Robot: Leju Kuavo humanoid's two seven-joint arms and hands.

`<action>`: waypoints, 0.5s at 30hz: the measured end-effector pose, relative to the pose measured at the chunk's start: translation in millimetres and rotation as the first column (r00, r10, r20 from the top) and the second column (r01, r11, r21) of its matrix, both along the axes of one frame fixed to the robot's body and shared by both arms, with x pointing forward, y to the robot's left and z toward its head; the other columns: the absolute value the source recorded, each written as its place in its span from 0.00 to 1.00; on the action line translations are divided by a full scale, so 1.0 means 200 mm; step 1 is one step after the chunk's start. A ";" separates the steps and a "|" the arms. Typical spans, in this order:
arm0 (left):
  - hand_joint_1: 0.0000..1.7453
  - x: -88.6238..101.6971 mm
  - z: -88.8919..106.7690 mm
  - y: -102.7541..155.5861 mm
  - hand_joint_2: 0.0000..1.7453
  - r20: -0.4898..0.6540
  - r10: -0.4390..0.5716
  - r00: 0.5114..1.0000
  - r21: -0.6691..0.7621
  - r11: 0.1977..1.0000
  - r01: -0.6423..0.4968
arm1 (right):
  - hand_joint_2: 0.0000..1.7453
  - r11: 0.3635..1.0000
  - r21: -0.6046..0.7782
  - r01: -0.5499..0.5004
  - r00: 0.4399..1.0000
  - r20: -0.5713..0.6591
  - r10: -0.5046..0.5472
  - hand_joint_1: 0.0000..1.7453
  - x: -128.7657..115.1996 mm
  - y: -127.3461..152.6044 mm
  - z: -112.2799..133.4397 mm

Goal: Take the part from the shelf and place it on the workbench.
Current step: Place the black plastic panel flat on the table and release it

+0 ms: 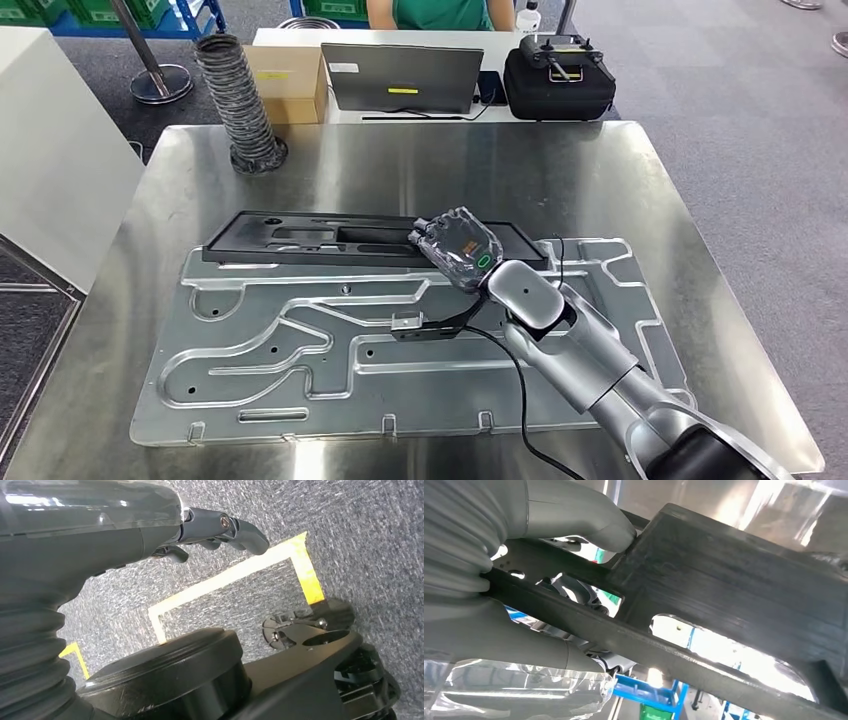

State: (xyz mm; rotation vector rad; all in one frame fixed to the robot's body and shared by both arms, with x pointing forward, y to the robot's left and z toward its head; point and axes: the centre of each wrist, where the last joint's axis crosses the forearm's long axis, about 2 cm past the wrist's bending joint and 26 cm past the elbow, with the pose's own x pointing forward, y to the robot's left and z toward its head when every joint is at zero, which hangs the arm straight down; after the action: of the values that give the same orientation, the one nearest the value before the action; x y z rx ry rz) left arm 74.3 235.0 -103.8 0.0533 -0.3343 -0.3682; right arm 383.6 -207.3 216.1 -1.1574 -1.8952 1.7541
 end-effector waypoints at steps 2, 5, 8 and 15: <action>0.00 0.00 0.00 0.00 1.00 0.000 -0.003 1.000 0.000 1.000 0.003 | 1.00 1.000 -0.003 -0.001 1.000 -0.008 0.001 0.98 -0.01 0.00 -0.02; 0.00 0.00 0.00 0.00 1.00 0.000 -0.008 1.000 -0.001 1.000 0.008 | 1.00 1.000 -0.002 0.002 1.000 -0.005 -0.002 0.98 -0.02 0.00 -0.01; 0.00 0.00 0.00 0.00 1.00 -0.001 -0.009 1.000 -0.003 1.000 0.009 | 1.00 1.000 -0.003 0.003 1.000 -0.004 -0.003 0.98 -0.02 0.00 -0.01; 0.00 0.01 0.00 0.00 1.00 0.009 -0.016 1.000 -0.008 1.000 0.016 | 0.00 1.000 -0.009 0.010 1.000 -0.001 -0.010 0.00 -0.02 0.00 -0.01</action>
State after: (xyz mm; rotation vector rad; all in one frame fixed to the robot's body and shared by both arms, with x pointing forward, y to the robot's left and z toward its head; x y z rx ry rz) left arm 76.7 234.9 -103.4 0.0441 -0.3452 -0.3827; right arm 378.7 -206.9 214.9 -1.1670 -1.8796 1.7600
